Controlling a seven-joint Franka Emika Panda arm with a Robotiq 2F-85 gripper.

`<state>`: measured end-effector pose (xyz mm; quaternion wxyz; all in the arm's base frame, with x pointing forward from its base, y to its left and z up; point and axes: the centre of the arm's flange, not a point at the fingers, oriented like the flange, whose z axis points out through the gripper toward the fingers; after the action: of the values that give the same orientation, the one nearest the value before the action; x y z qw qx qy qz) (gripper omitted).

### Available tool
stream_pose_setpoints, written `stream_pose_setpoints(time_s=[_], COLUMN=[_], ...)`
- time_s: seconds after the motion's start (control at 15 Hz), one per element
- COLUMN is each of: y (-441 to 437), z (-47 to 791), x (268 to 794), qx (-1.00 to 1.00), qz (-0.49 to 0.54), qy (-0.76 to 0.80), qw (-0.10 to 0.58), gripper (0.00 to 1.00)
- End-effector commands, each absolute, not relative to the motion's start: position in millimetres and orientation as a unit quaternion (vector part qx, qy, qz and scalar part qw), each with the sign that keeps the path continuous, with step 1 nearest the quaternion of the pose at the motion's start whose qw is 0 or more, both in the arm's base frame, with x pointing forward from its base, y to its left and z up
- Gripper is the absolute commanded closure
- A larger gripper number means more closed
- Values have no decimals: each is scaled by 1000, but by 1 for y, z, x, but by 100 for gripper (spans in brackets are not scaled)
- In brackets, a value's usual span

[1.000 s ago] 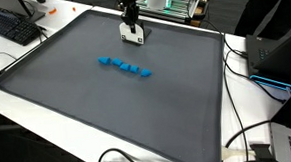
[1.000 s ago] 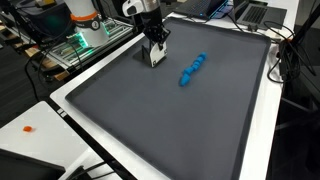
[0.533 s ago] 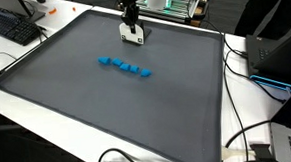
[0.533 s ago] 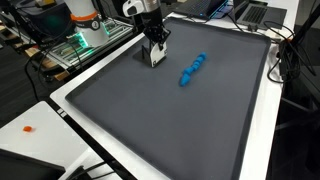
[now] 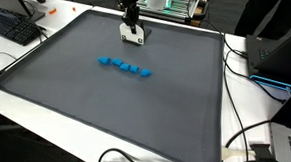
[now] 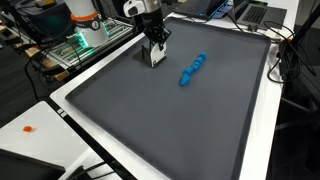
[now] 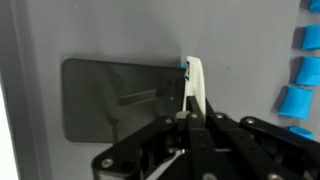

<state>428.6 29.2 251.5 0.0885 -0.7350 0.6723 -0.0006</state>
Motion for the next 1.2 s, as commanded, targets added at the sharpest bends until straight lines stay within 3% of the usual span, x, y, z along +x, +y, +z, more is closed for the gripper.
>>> stream_pose_setpoints(time_s=[0.0,0.13,0.2,0.33,0.87,1.13], y=[29,29,28,28,24,22], z=[236,237,238,242,266,277], x=[427,427,427,426,426,426], qx=[-738,-738,-739,-746,-770,-792], qz=[20,22,21,22,5,10], qy=[672,671,670,660,635,610], qw=[68,68,71,80,61,37], gripper=[99,99,71,65,4,0])
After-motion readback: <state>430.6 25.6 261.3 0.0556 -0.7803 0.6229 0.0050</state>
